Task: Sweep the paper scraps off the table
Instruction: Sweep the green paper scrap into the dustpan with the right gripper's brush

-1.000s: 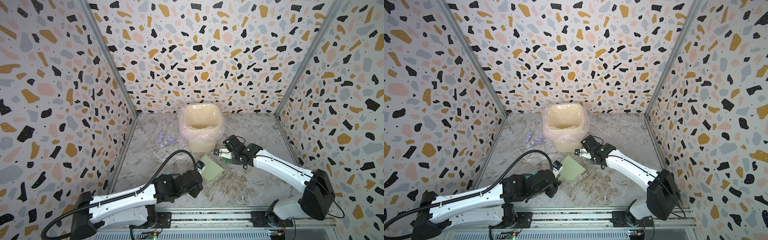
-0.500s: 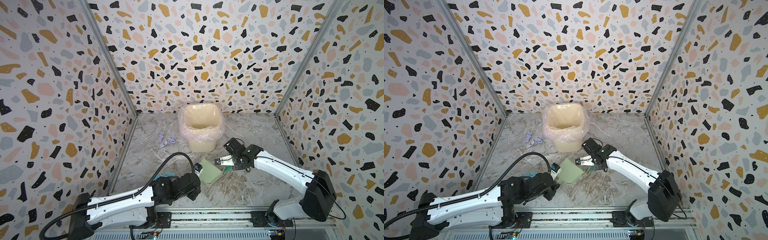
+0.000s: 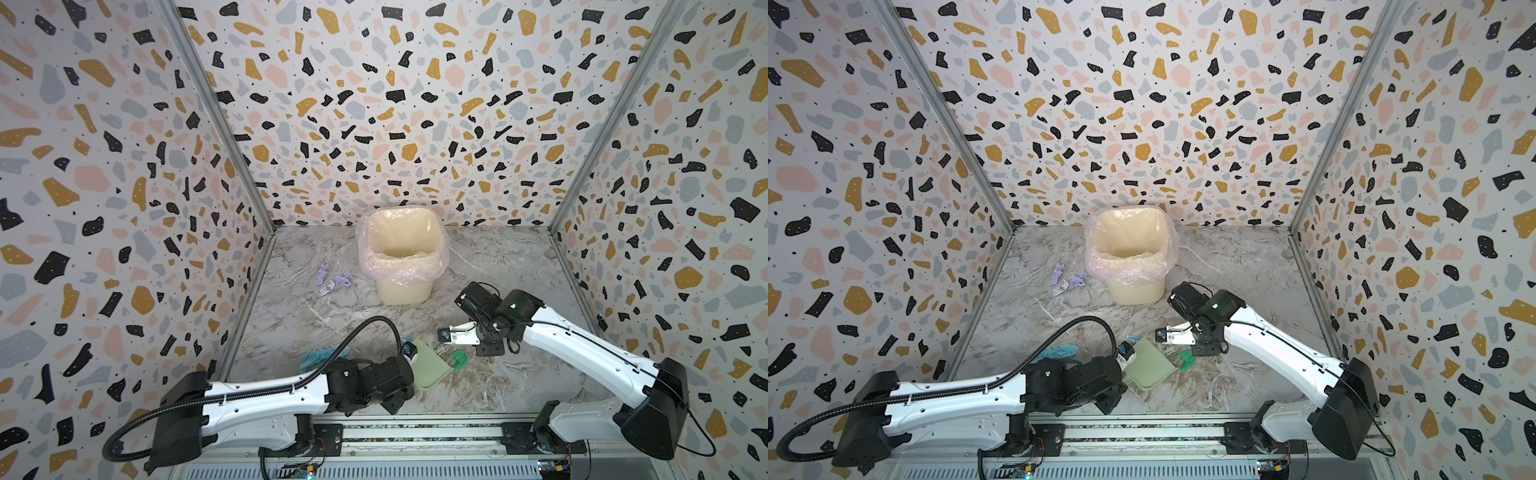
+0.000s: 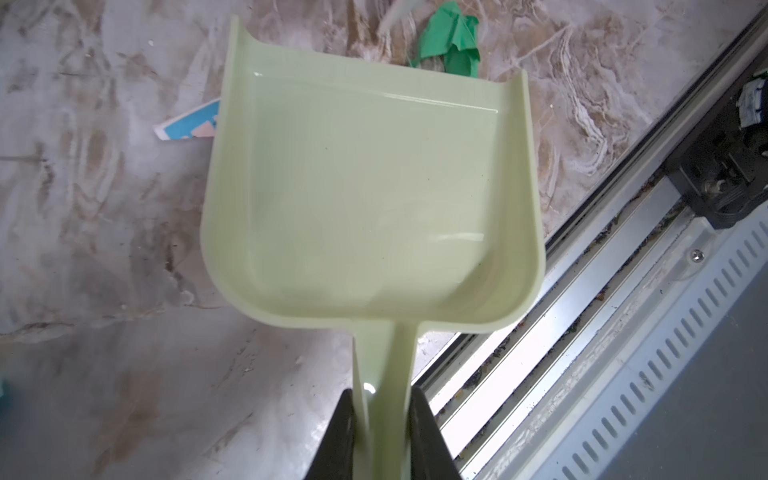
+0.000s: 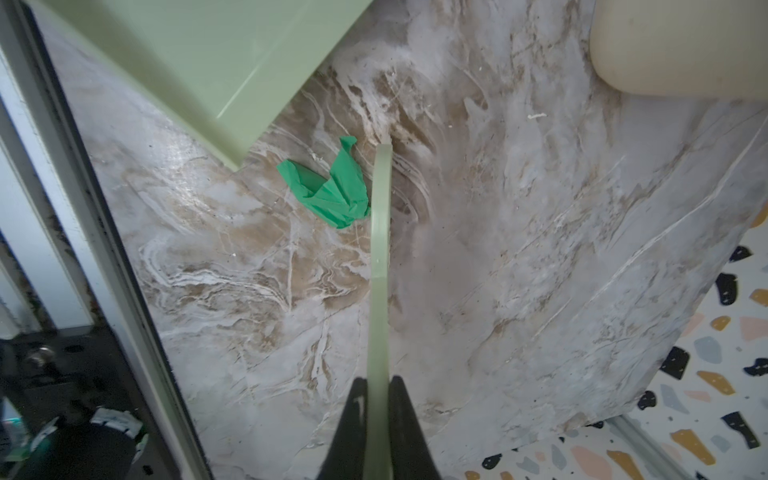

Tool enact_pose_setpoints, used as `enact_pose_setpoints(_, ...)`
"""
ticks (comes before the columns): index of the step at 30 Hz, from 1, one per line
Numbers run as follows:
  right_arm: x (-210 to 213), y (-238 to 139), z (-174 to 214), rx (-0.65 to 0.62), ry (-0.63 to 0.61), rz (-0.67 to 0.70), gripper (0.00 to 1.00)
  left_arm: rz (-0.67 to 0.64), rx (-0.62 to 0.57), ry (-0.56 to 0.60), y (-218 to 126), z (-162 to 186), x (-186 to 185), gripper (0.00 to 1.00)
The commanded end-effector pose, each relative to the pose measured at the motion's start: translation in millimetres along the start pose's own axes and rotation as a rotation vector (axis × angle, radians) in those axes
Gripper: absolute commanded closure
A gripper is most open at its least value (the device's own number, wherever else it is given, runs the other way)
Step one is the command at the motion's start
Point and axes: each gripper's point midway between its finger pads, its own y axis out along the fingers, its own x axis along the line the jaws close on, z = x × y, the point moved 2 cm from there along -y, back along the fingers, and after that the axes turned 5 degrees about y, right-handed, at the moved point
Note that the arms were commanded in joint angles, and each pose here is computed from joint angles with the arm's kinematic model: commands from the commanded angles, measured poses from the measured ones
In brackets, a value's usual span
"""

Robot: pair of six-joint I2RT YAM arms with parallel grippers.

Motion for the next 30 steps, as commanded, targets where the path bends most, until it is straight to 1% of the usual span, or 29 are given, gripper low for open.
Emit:
enact_pose_setpoints(1,-19.0,-11.4,9.6,0.044,0.215,-0.021,1.0,0.04,-0.001,0.025,8.2,-1.8,-17.1,1.0)
enact_pose_setpoints(4,-29.3,-18.4,0.1,0.001,0.309,-0.032,1.0,0.03,0.021,0.057,12.1,-0.5,-23.5,1.0)
enact_pose_setpoints(6,-31.2,-16.6,-1.8,0.013,0.348,-0.049,1.0,0.034,0.029,0.075,13.9,-1.5,-29.1,1.0)
enact_pose_setpoints(9,-26.9,-7.2,0.0,0.053,0.372,-0.083,1.0,0.033,0.041,0.092,18.1,-2.2,-32.9,1.0)
enact_pose_setpoints(13,-17.4,-2.2,-2.7,0.055,0.418,-0.152,1.0,0.012,0.039,0.101,18.7,-7.3,-33.0,1.0)
enact_pose_setpoints(15,-13.3,0.7,-0.6,0.077,0.44,-0.171,1.0,0.008,0.042,0.101,19.6,-8.0,-33.3,1.0)
enact_pose_setpoints(19,-7.3,7.9,6.5,0.121,0.471,-0.181,1.0,-0.009,0.075,0.107,26.5,-5.2,-33.2,1.0)
enact_pose_setpoints(30,-5.4,11.5,8.7,0.131,0.53,-0.18,1.0,-0.026,0.09,0.105,33.0,-5.5,-33.4,1.0)
